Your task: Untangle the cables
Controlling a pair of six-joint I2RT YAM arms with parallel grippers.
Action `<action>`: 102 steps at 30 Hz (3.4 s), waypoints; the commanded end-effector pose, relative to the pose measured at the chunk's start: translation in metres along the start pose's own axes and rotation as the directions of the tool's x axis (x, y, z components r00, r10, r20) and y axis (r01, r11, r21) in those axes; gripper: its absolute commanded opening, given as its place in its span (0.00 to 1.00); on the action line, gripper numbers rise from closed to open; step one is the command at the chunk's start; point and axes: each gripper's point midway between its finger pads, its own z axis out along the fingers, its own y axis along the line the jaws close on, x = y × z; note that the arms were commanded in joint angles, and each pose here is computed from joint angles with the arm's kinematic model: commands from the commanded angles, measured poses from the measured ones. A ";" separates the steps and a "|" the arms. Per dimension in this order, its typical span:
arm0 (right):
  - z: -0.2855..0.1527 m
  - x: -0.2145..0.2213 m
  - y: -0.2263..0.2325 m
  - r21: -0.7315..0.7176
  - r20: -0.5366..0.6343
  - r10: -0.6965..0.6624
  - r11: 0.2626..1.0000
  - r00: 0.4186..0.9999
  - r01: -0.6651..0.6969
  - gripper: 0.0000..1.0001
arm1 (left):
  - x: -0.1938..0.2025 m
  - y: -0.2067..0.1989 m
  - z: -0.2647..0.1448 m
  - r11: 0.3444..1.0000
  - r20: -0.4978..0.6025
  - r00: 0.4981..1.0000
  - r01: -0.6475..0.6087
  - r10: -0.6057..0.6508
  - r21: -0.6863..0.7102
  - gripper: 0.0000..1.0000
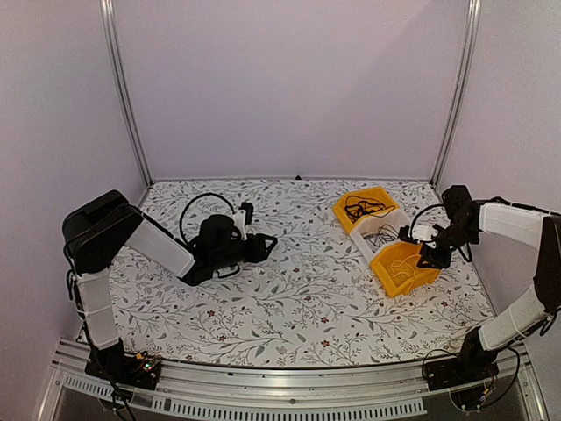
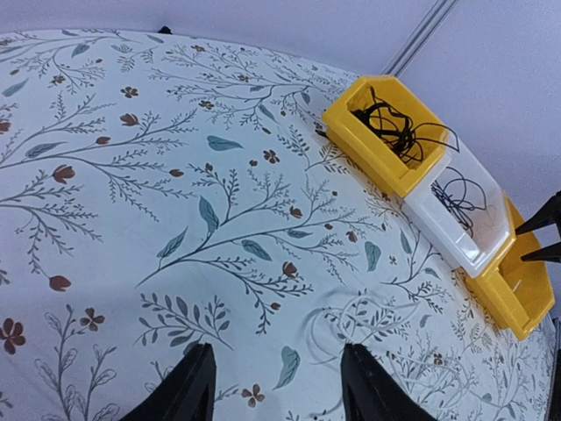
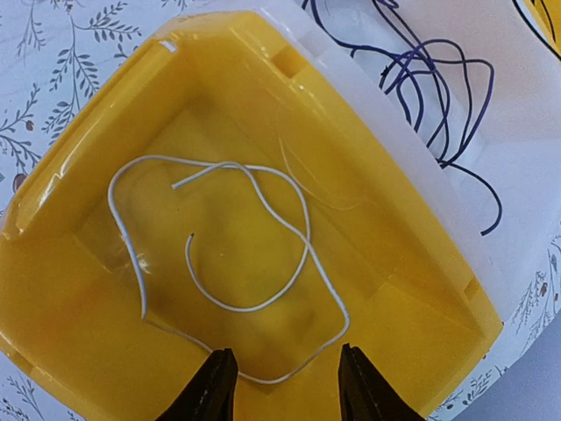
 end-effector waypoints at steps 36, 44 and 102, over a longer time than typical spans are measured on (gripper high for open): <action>0.091 -0.247 0.041 -0.235 0.292 -0.008 0.969 0.956 0.080 0.52 | 0.057 -0.043 0.026 0.992 -0.331 0.943 0.015 0.026 0.122 0.49; 0.101 -0.245 0.055 -0.234 0.256 -0.012 0.969 0.967 0.074 0.52 | 0.069 -0.037 0.050 0.996 -0.397 0.917 0.064 -0.032 0.069 0.40; -0.058 -0.349 0.053 -0.443 0.683 0.232 0.885 0.693 0.141 0.37 | -0.137 -0.205 -0.066 0.895 0.041 0.961 -0.269 0.272 0.356 0.00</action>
